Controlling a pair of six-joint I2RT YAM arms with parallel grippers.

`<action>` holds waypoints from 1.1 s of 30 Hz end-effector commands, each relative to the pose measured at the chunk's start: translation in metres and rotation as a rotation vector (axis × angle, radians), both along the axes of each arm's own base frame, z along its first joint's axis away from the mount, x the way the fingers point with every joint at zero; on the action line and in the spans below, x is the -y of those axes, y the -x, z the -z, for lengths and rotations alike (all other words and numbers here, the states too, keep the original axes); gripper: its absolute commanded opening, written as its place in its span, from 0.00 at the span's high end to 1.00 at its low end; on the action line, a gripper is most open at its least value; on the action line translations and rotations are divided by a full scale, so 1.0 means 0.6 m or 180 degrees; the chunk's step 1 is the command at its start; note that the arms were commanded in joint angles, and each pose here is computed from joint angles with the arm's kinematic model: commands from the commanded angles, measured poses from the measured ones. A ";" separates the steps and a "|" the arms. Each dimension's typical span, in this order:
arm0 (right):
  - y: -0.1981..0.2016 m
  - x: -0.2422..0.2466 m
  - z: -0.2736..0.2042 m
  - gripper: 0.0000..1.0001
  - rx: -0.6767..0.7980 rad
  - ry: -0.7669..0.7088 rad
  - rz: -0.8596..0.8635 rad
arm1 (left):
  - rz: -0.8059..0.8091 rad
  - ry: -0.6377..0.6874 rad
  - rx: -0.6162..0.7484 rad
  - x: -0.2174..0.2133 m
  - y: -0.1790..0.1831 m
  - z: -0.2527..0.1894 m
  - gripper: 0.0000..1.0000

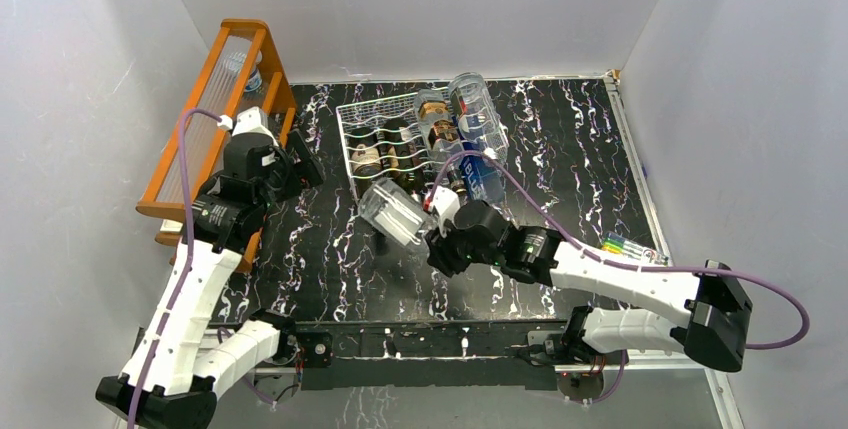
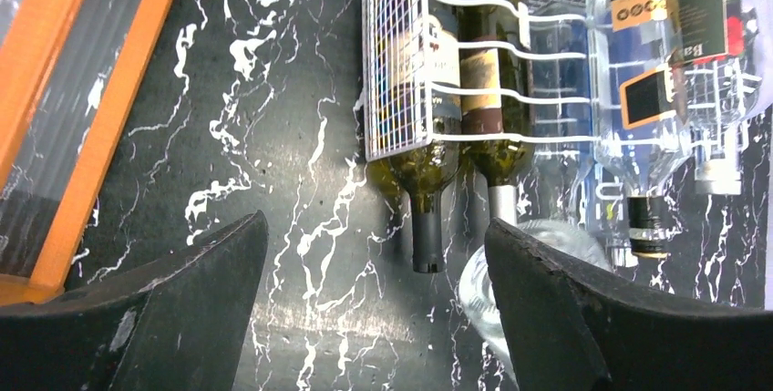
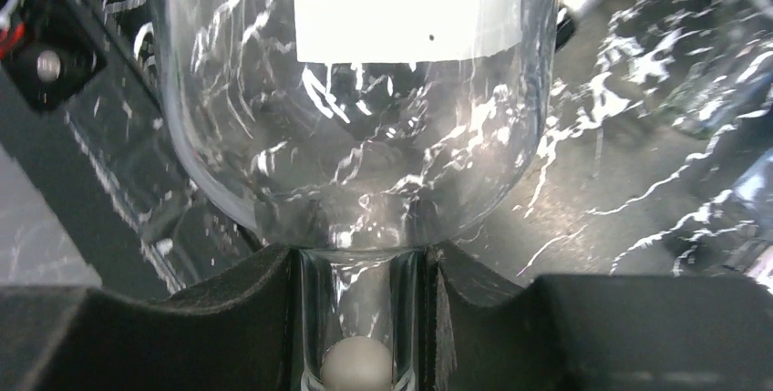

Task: Put the wine bottle on the wine rack

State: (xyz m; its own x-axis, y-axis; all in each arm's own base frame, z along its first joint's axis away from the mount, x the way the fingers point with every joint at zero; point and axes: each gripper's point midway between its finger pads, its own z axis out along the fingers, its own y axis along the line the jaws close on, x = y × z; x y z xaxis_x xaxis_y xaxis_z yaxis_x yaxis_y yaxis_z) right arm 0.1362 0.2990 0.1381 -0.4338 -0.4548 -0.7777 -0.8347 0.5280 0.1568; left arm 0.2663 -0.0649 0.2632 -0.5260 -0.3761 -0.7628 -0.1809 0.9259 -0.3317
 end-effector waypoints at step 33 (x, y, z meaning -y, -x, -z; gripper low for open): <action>-0.387 -0.190 -0.211 1.00 0.0149 -0.0806 0.2282 | 0.0684 -0.0173 -0.0161 0.034 0.012 0.018 0.05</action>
State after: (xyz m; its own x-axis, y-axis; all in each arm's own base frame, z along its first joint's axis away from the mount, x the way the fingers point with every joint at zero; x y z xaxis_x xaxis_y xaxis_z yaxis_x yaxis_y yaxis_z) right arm 0.3278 0.3920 0.1599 -0.6888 -0.1175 -0.7153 -0.3357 0.9263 0.1711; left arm 0.2625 -0.0838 0.2529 -0.6254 -0.2355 -0.7440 -0.0219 0.9583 -0.2849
